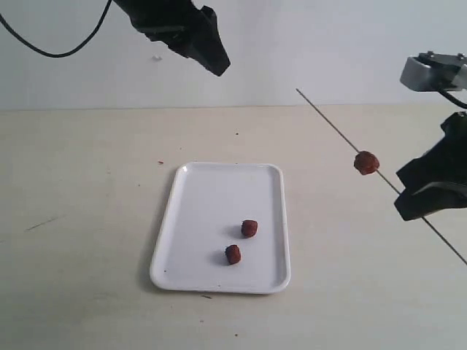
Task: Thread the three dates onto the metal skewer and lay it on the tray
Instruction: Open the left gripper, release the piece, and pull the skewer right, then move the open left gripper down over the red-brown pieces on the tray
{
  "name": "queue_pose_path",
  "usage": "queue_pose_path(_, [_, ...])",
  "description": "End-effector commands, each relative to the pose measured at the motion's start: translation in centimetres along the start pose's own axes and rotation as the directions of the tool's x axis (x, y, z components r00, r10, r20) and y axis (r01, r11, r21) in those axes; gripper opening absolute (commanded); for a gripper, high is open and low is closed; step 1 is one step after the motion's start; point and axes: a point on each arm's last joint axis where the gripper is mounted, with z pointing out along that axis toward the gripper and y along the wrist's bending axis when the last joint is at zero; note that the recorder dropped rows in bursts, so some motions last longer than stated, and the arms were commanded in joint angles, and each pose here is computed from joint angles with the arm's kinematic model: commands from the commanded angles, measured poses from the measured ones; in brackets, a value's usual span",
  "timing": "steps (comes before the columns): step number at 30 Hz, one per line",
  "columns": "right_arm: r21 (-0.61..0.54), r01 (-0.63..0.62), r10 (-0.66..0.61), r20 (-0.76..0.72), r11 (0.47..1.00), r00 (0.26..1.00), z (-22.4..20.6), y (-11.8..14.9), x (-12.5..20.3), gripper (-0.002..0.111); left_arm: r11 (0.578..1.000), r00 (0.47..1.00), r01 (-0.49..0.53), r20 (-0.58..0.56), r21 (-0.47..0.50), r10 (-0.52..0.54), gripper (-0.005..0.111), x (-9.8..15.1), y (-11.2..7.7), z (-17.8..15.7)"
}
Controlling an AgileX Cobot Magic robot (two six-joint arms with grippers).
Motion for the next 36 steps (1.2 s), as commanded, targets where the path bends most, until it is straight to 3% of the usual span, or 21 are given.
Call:
queue_pose_path(1, [0.033, -0.026, 0.024, 0.038, 0.999, 0.999, -1.2, 0.4, 1.3, 0.000, 0.997, 0.998, 0.046, 0.043, 0.066, -0.049, 0.073, -0.4, -0.7, -0.3])
queue_pose_path(8, [0.087, -0.055, 0.055, 0.003, 0.995, 0.998, -0.7, 0.0, 3.4, 0.000, 0.984, 0.985, 0.167, 0.028, 0.062, -0.169, 0.073, -0.1, -0.2, -0.2])
queue_pose_path(13, [0.096, -0.060, 0.064, -0.034, 0.994, 0.997, 0.3, -0.2, 4.6, 0.000, 0.979, 0.980, 0.198, -0.016, 0.048, -0.197, 0.073, 1.3, 0.5, 0.2])
queue_pose_path(19, [0.129, -0.061, 0.065, -0.029, 0.990, 0.997, 0.2, -0.5, 4.6, 0.000, 0.981, 0.967, 0.181, -0.169, -0.073, -0.191, 0.073, 4.3, 1.6, 1.7])
queue_pose_path(23, [0.146, -0.059, 0.062, -0.015, 0.988, 0.998, 0.2, -0.6, 4.5, 0.000, 0.961, 0.927, 0.255, -0.254, -0.106, -0.274, 0.073, 6.3, 1.8, 3.4])
queue_pose_path(26, [0.149, -0.072, 0.072, 0.009, 0.986, 0.997, 0.2, -0.7, 4.3, 0.000, 0.948, 0.904, 0.312, -0.289, -0.063, -0.316, 0.073, 7.1, 1.6, 5.1])
queue_pose_path(29, [0.149, -0.072, 0.072, 0.009, 0.986, 0.997, 0.2, -0.7, 4.3, 0.000, 0.959, 0.897, 0.282, -0.358, 0.015, -0.258, 0.073, 7.5, 0.0, 8.6])
queue_pose_path(30, [0.149, -0.072, 0.072, 0.009, 0.986, 0.997, 0.2, -0.7, 4.3, 0.000, 0.954, 0.886, 0.301, -0.375, 0.014, -0.274, 0.073, 7.6, -0.4, 9.4])
queue_pose_path(33, [0.146, -0.085, 0.086, 0.000, 0.986, 0.996, 0.2, -0.7, 4.4, 0.000, 0.882, 0.787, 0.470, -0.430, -0.050, -0.443, 0.073, 8.1, -1.5, 12.1])
queue_pose_path(36, [0.135, -0.118, 0.119, -0.002, 0.984, 0.993, 0.2, -0.6, 4.5, 0.000, 0.883, 0.780, 0.468, -0.455, -0.032, -0.430, 0.073, 8.4, -1.8, 13.3])
